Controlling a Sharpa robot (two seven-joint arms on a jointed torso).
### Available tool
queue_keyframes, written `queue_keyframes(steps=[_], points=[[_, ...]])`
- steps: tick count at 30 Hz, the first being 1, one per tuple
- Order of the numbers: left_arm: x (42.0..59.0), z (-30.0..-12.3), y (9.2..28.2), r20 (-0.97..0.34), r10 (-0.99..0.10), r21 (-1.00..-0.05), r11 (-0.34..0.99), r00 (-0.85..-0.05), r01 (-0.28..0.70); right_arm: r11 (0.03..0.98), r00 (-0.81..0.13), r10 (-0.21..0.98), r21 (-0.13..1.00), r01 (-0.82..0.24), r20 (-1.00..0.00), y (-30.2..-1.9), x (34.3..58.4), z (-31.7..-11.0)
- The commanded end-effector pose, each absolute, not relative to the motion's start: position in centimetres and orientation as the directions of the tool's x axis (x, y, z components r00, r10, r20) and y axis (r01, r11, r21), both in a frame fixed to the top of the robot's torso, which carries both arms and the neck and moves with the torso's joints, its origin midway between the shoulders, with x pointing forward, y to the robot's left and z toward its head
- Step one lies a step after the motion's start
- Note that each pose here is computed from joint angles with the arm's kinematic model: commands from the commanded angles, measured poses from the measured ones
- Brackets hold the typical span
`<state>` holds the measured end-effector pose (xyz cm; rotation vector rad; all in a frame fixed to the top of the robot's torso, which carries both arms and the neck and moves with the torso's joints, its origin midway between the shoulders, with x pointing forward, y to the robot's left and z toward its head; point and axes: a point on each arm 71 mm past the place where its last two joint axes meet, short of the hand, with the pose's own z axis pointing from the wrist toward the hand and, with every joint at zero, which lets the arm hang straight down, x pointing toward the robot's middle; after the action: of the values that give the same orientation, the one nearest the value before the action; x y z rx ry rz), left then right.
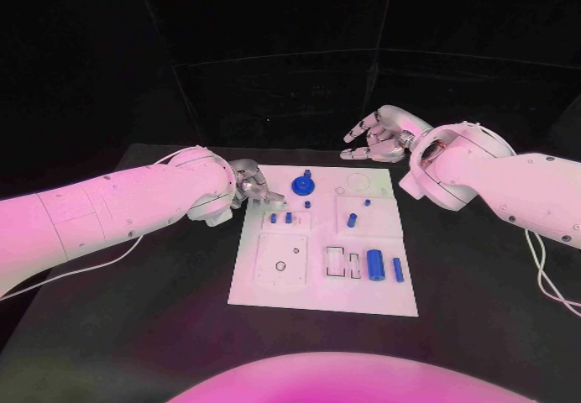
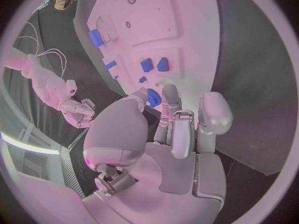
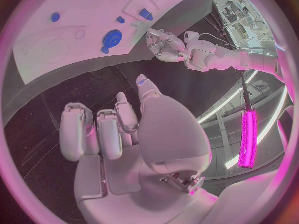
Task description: Assemble the parts on the task board
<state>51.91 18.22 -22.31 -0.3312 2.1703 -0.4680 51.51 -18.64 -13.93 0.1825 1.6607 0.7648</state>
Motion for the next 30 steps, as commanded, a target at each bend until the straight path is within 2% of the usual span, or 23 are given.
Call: queue_keyframes(steps=[1, 5, 8, 13, 17, 23, 30], points=[[52.3, -21.2, 17.3, -0.673, -0.516, -0.608, 0.794, -0.530, -0.002, 0.765, -0.248, 0.516, 0.572, -0.297, -0.820, -18.6, 51.5, -13.8], [52.5, -20.6, 16.1, -0.680, -0.528, -0.661, 0.741, -0.509, 0.115, 0.765, -0.248, 0.516, 0.571, -0.297, -0.820, -18.6, 51.5, -13.8], [52.6, -20.5, 15.0, -0.725, -0.485, -0.649, 0.720, -0.490, 0.246, 0.765, -0.248, 0.516, 0.571, -0.296, -0.820, -18.6, 51.5, -13.8], [52.4, -20.8, 13.4, -0.826, -0.361, -0.543, 0.715, -0.433, 0.439, 0.765, -0.250, 0.515, 0.571, -0.298, -0.820, -18.5, 51.6, -13.8], [52.4, -21.2, 12.4, -0.889, -0.255, -0.438, 0.716, -0.381, 0.543, 0.764, -0.252, 0.515, 0.572, -0.300, -0.820, -18.4, 51.6, -13.8], [52.7, -22.0, 11.5, -0.932, -0.119, -0.315, 0.736, -0.343, 0.600, 0.762, -0.255, 0.514, 0.572, -0.302, -0.819, -18.2, 51.6, -13.8], [53.1, -22.9, 10.7, -0.940, -0.045, -0.256, 0.750, -0.338, 0.610, 0.761, -0.256, 0.514, 0.573, -0.304, -0.819, -18.1, 51.6, -13.8]])
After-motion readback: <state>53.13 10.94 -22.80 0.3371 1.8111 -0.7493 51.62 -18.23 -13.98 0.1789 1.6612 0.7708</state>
